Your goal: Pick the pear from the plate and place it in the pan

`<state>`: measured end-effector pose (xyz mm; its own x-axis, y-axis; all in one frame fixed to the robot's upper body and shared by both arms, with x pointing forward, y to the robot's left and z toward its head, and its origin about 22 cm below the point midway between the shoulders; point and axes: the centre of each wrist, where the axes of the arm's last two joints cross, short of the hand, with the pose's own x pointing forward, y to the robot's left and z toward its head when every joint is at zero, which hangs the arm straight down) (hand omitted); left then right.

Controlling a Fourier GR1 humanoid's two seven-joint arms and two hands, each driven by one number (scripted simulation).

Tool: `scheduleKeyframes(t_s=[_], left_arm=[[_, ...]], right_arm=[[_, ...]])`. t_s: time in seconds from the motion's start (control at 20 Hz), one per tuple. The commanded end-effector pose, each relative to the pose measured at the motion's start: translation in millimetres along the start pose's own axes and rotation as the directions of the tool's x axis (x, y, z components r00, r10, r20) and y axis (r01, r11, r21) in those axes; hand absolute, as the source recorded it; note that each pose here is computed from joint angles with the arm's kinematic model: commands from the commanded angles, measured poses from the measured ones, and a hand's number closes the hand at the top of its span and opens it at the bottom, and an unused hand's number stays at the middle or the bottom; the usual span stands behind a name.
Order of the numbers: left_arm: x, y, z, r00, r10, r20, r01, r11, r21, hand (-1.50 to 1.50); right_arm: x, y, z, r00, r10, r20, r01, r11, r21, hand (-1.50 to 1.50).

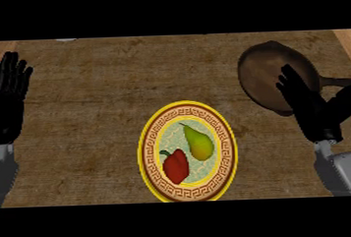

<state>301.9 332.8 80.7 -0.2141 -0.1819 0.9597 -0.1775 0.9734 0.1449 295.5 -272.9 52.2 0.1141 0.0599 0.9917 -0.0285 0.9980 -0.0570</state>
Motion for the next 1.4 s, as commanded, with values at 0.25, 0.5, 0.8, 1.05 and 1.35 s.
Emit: scheduleKeyframes(t_s=[0.25,0.5,0.8,1.05,1.35], left_arm=[[-23.8,-92.0,26.3,0.958,0.134,-0.253,-0.219,0.912,-0.346,0.00],[-37.4,-127.3,50.5,0.902,0.162,-0.401,-0.322,0.870,-0.373,0.00],[-43.4,-133.3,66.3,0.885,0.161,-0.436,-0.331,0.877,-0.348,0.00],[-31.2,-138.1,65.6,0.880,0.159,-0.447,-0.331,0.881,-0.338,0.00],[-41.3,-118.1,69.9,0.880,0.162,-0.447,-0.322,0.895,-0.308,0.00]], right_arm=[[85.7,139.1,-5.1,0.883,0.127,0.452,-0.426,0.622,0.657,1.50],[82.6,157.9,-25.1,0.649,0.191,0.736,-0.687,0.563,0.459,-1.50],[89.4,181.6,-42.9,0.518,0.210,0.829,-0.844,0.279,0.458,-1.50],[103.0,205.6,-30.3,0.171,0.424,0.889,-0.951,-0.165,0.262,-1.50],[110.1,262.1,4.8,-0.181,0.422,0.888,-0.856,-0.512,0.069,-1.50]])
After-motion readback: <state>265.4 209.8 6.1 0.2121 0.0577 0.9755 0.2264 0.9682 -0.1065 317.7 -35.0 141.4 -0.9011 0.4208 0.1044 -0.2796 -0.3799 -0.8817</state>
